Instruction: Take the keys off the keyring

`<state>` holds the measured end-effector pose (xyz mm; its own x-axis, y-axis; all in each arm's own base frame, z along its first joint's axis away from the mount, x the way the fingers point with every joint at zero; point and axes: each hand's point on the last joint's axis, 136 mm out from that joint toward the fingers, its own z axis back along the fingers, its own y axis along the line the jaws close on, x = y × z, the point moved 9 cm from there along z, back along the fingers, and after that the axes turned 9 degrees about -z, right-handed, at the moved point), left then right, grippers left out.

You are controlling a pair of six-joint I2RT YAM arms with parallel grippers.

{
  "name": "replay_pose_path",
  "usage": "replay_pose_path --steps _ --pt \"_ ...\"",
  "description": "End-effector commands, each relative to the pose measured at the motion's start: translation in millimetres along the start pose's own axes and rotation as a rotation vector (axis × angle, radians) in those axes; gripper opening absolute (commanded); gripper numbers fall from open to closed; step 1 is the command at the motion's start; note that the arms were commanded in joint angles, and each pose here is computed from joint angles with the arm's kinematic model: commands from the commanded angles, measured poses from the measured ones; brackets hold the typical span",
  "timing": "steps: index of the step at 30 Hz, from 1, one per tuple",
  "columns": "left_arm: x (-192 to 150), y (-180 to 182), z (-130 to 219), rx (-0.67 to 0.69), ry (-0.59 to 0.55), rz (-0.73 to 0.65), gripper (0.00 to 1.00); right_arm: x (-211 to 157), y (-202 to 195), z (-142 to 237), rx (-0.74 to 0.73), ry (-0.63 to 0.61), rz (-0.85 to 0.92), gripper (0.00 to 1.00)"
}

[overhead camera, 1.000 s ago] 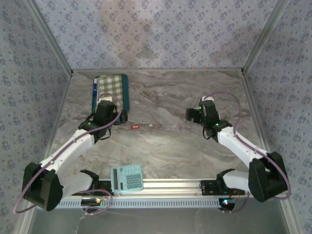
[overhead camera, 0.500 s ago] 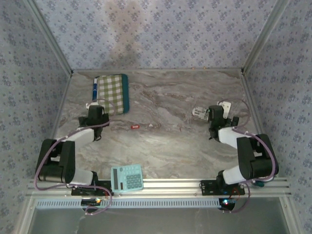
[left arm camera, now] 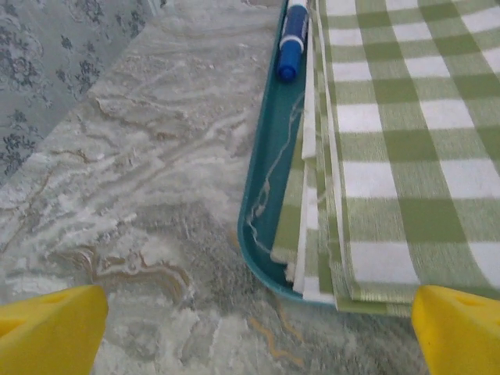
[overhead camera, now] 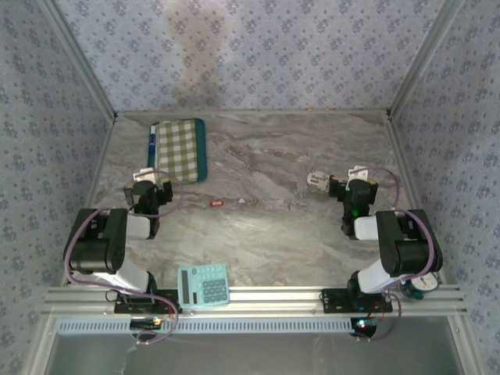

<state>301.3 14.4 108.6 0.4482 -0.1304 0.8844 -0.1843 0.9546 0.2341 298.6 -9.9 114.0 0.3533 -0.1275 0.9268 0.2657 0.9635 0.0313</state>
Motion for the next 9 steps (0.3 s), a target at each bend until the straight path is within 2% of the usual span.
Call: replay_pose_path --steps 1,6,9 --pt "17.6 0.9 -0.5 -0.009 -0.083 0.044 0.99 7.6 -0.3 -2.9 0.042 -0.018 -0.007 1.0" --pt "17.1 1.0 -0.7 -0.01 -0.071 0.042 0.99 8.6 0.1 -7.3 0.135 0.026 -0.012 1.0" --pt "17.6 1.1 -0.6 -0.009 -0.072 0.042 0.99 8.2 -0.2 -7.0 0.136 0.021 -0.013 1.0"
